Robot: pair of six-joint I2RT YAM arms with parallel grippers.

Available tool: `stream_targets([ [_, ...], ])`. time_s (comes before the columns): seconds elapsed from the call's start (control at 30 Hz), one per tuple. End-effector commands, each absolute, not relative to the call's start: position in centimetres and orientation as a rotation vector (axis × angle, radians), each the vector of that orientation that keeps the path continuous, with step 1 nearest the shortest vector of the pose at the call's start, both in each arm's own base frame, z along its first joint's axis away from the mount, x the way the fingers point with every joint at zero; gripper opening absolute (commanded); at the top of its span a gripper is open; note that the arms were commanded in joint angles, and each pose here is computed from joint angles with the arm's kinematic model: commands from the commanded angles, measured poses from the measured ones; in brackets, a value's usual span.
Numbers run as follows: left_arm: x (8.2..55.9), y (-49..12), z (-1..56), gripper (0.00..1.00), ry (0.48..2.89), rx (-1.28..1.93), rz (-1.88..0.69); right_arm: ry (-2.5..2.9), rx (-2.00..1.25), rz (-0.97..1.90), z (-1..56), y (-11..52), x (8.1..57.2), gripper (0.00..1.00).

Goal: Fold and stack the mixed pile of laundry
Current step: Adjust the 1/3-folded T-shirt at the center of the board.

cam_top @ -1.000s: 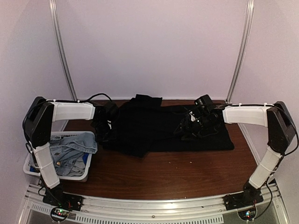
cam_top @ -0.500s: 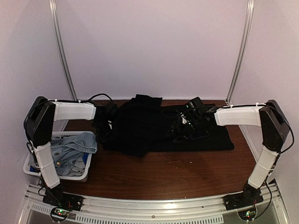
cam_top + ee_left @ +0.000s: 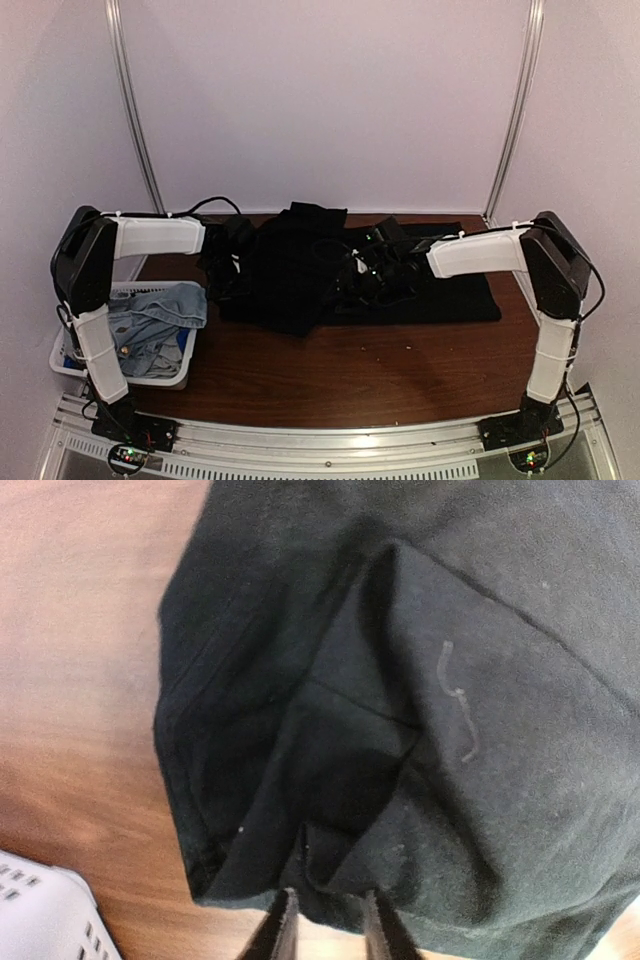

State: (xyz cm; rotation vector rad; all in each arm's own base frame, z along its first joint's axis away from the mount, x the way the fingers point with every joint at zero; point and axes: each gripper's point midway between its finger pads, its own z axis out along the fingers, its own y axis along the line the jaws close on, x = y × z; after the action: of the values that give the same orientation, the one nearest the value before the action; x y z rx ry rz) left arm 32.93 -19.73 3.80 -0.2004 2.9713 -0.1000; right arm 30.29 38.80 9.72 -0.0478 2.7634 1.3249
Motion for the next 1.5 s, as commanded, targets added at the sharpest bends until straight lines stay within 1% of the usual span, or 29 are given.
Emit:
stream_targets([
  [0.0,33.0,-19.4,5.5,0.3,2.936,-0.225,-0.116,2.728,-0.11,1.453,10.4,42.2,29.3,0.47],
  [0.3,32.6,-18.9,5.7,0.31,2.932,-0.239,-0.113,2.794,-0.177,1.496,7.8,45.8,26.3,0.47],
  [0.43,32.7,-18.6,6.0,0.37,2.93,-0.26,-0.126,2.819,-0.173,1.47,6.6,46.5,26.0,0.49],
  [0.57,32.8,-18.4,6.3,0.38,2.922,-0.261,-0.129,2.839,-0.134,1.421,5.3,46.4,26.3,0.48],
  [0.73,32.8,-18.5,6.5,0.38,2.921,-0.26,-0.141,2.857,-0.089,1.354,4.3,46.0,26.8,0.41],
  [0.8,32.8,-18.5,6.5,0.38,2.921,-0.26,-0.14,2.855,-0.076,1.328,4.2,45.8,27.1,0.3],
  [0.83,32.8,-18.4,6.5,0.38,2.921,-0.262,-0.14,2.852,-0.069,1.319,4.2,45.6,27.3,0.22],
  [0.9,32.9,-18.4,6.5,0.38,2.918,-0.263,-0.139,2.847,-0.058,1.298,4.4,45.2,27.7,0.03],
  [0.93,32.9,-18.3,6.5,0.38,2.919,-0.265,-0.137,2.844,-0.054,1.285,4.5,45.0,27.9,0.0],
  [1.2,32.7,-18.6,6.4,0.36,2.924,-0.241,-0.169,2.771,-0.031,1.216,7.7,42.7,29.6,0.0],
  [1.33,32.0,-19.0,5.8,0.32,2.942,-0.215,-0.215,2.786,-0.004,1.209,7.3,41.7,29.8,0.0],
  [1.47,31.0,-19.5,5.2,0.31,2.969,-0.18,-0.259,2.82,0.0,1.207,6.2,41.7,29.5,0.0],
])
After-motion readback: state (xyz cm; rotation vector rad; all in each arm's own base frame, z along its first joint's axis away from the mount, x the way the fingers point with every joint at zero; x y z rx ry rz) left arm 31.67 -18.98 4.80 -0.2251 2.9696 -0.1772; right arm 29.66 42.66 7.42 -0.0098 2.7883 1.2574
